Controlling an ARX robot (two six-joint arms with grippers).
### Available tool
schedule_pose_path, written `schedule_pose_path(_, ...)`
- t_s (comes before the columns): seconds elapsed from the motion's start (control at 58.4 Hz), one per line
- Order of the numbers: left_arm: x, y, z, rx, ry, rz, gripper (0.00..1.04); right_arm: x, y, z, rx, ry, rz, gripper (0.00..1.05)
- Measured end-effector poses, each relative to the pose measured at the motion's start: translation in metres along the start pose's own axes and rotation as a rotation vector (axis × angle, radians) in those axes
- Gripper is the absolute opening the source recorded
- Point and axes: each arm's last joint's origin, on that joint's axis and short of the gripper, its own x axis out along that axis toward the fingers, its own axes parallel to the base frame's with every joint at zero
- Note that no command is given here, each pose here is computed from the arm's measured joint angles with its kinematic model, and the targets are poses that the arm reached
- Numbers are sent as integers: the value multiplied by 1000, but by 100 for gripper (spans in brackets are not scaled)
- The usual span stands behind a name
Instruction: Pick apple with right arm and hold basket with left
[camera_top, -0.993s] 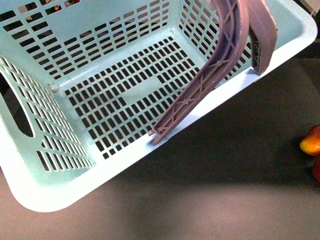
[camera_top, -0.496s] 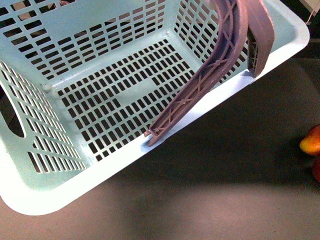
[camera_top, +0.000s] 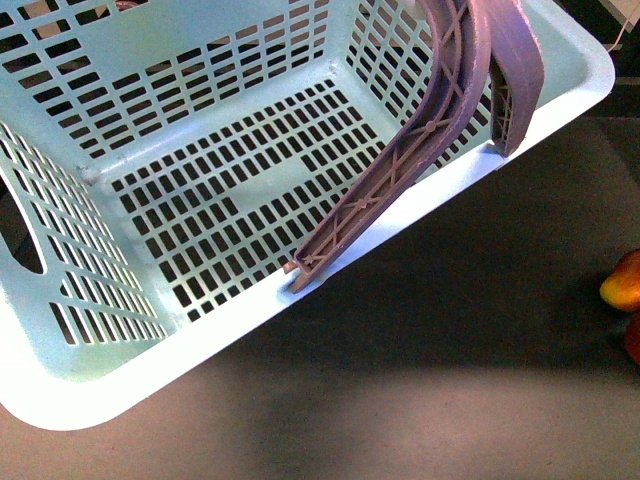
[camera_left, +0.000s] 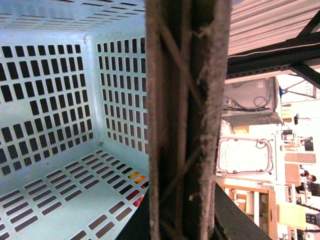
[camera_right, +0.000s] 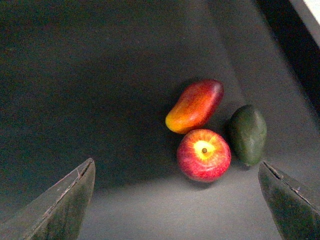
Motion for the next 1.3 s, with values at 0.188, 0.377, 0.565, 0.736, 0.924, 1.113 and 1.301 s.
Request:
schedule_pose_path(0.188, 0, 0, 0, 1, -1, 1, 7, 53, -10, -42, -16, 227, -5, 96)
schedule_pose_path(0.377, 0, 0, 0, 0, 3, -2, 7, 77, -12, -47, -53, 272, -9, 96)
schedule_pose_path(0.565, 0, 0, 1, 0, -5, 3, 7, 103, -14, -45, -75, 290, -32, 96)
schedule_pose_path(0.736, 0, 0, 0, 0, 1, -1, 7, 123, -14, -47, -83, 306, -48, 96)
schedule_pose_path(0.924, 0, 0, 1, 0, -3, 1, 7, 137, -15, -51, -76, 310, -66, 96)
schedule_pose_path(1.113, 0, 0, 0, -1, -1, 0, 7, 148, -16, -53, -59, 320, -77, 96)
schedule_pose_path(1.301, 0, 0, 0, 0, -2, 1, 7, 156, -16, -56, -44, 338, -82, 96)
